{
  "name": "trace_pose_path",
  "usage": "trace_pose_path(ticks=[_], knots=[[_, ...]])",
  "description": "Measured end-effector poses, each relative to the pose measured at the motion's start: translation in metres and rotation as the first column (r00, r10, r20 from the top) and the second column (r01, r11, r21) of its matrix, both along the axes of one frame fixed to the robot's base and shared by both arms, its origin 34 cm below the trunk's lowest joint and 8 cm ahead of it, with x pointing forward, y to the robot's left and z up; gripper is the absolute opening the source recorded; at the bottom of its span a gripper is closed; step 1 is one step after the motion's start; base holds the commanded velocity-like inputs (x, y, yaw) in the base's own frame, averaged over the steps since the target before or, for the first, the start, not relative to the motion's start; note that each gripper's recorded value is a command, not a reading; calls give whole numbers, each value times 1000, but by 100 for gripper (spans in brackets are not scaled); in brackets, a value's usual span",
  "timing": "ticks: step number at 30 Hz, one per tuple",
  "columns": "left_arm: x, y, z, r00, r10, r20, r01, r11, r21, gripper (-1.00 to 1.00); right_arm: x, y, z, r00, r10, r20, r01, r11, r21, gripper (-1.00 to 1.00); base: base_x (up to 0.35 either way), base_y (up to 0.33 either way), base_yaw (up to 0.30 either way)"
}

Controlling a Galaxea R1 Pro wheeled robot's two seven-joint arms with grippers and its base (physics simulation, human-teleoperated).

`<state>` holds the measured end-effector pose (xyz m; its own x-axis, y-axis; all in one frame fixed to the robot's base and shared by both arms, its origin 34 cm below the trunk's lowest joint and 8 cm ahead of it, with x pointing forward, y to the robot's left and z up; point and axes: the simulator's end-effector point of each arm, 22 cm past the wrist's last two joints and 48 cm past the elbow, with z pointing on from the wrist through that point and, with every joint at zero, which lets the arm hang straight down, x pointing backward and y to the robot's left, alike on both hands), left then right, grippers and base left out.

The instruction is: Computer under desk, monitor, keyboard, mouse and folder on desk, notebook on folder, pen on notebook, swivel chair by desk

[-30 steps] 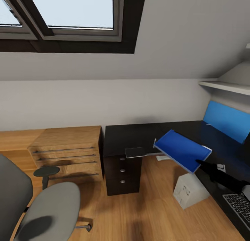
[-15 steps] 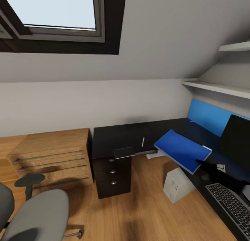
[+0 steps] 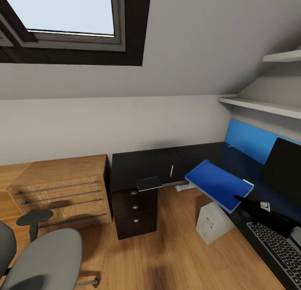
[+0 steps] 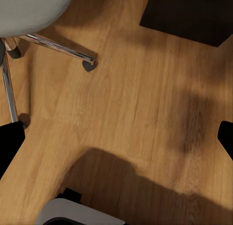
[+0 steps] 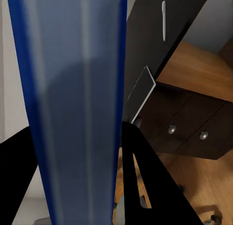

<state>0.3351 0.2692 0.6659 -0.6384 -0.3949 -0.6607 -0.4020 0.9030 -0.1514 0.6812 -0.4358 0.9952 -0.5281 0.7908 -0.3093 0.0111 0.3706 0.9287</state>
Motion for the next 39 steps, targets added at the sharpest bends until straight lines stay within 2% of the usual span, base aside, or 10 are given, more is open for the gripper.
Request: trace_pose_path(ticks=[21, 27, 32, 36, 39], knots=[[0, 0, 0, 1000, -1, -1, 1, 1000, 0, 100, 0, 2, -1, 1000, 1, -3, -1, 1000, 9, -100, 0, 0, 0], [0, -1, 0, 1000, -1, 0, 1, 1000, -1, 100, 6, 28, -6, 1000, 16, 9, -16, 999, 35, -100, 0, 0, 0], [0, -1, 0, 1000, -1, 1, 1, 1000, -1, 100, 15, 34, -7, 999, -33, 20, 31, 997, 76, -100, 0, 0, 0], [0, -1, 0, 1000, -2, 0, 2, 1000, -2, 100, 21, 25, -6, 994, -107, 16, 105, 988, 115, -100, 0, 0, 0], [0, -2, 0, 1000, -2, 1, 2, 1000, -2, 100, 23, 15, -11, 988, -153, -7, 152, 981, 118, -100, 0, 0, 0]])
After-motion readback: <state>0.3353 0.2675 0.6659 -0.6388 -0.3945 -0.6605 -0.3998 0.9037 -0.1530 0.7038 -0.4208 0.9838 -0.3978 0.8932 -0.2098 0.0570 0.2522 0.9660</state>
